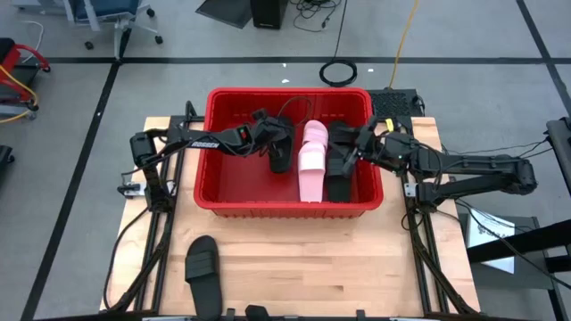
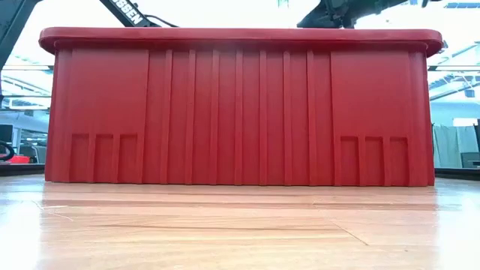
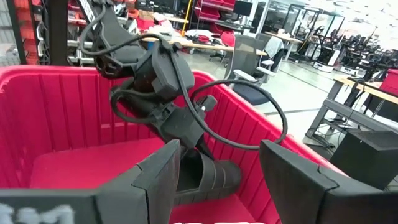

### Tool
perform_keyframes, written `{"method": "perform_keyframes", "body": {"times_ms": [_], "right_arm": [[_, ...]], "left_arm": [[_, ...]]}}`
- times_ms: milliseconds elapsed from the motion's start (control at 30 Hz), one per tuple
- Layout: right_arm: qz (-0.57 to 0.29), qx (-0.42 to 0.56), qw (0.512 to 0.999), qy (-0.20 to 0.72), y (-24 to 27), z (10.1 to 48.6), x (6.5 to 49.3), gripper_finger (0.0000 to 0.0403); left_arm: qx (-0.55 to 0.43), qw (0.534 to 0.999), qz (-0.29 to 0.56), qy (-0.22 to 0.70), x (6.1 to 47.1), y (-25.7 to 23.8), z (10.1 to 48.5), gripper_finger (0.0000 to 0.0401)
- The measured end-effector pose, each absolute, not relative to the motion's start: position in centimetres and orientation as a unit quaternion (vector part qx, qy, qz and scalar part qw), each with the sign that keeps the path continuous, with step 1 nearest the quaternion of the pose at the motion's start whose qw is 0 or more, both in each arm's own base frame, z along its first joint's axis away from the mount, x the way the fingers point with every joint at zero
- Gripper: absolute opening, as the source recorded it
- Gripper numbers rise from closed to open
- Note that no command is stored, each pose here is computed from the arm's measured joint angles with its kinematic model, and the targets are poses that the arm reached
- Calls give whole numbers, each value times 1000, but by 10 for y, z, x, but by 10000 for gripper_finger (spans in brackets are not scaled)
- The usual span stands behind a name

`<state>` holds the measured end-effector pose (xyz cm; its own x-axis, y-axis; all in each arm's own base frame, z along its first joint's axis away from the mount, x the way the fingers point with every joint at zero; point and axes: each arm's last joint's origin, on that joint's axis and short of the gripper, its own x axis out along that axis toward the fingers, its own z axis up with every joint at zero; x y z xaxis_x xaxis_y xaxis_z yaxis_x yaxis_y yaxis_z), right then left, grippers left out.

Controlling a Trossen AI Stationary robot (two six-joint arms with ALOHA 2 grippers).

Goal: Pick and place slides into bin
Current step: Put the black slide into the red bin

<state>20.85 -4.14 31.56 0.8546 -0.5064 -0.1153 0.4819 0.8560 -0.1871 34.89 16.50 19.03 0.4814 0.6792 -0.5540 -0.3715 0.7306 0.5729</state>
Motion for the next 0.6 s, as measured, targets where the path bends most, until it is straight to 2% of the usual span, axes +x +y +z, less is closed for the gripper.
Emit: {"method": "perform_keyframes", "body": {"times_ms": [600], "right_arm": [[-255, -79, 958, 109, -43, 304, 221, 210]], "left_arm": [[205, 847, 303, 386, 356, 161, 188, 26]]}}
